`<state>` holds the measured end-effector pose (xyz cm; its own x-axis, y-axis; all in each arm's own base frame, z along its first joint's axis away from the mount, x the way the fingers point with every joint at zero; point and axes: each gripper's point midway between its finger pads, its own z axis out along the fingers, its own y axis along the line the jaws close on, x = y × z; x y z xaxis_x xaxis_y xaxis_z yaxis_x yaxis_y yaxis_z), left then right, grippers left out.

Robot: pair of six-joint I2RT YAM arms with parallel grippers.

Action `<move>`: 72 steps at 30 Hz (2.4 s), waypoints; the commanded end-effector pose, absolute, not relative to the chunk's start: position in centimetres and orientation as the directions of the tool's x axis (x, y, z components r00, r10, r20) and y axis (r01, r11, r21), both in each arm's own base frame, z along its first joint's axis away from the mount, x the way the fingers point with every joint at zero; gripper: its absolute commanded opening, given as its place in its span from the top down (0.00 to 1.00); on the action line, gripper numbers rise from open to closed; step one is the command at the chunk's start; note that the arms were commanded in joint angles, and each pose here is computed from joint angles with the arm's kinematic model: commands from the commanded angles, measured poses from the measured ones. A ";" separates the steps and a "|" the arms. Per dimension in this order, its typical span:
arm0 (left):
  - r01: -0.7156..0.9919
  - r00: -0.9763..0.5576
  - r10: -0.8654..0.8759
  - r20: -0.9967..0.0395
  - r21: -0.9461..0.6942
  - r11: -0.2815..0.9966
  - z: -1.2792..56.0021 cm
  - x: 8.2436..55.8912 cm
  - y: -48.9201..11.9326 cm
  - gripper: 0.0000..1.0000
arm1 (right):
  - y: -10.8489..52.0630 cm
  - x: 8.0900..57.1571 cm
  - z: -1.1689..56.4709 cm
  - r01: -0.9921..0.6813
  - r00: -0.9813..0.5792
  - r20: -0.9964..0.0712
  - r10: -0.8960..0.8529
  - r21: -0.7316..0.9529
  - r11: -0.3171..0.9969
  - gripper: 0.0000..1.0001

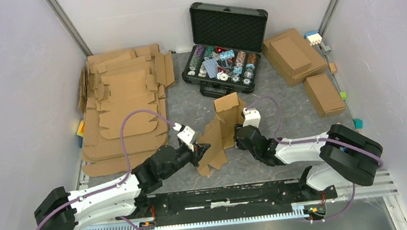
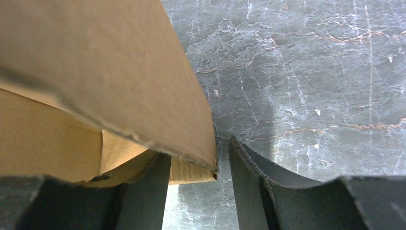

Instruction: Fold the paper box

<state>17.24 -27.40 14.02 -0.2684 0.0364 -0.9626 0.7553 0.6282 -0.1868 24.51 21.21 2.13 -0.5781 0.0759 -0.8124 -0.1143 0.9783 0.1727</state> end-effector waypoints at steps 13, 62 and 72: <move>0.761 -0.284 0.067 -0.956 -0.183 0.623 13.5 16.8 -27.5 0.94 | 21.5 26.0 2.0 -0.094 -0.591 -0.795 0.132 0.231 0.968 0.34; 0.759 -0.274 0.062 -0.960 -0.177 0.627 13.8 16.8 -27.4 0.92 | 18.5 24.5 10.4 -0.289 -0.317 -0.946 -0.066 0.030 0.957 0.14; 0.761 -0.276 0.067 -0.959 -0.176 0.624 13.7 16.8 -27.4 0.92 | 18.5 23.9 7.4 -0.300 -0.378 -0.921 -0.093 0.026 0.954 0.04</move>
<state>16.99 -27.40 13.86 -0.2712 0.0452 -0.9615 0.7584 0.6251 -0.1845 24.10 18.03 8.85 -0.3587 -0.0787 -0.9301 -0.2764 0.9607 0.0253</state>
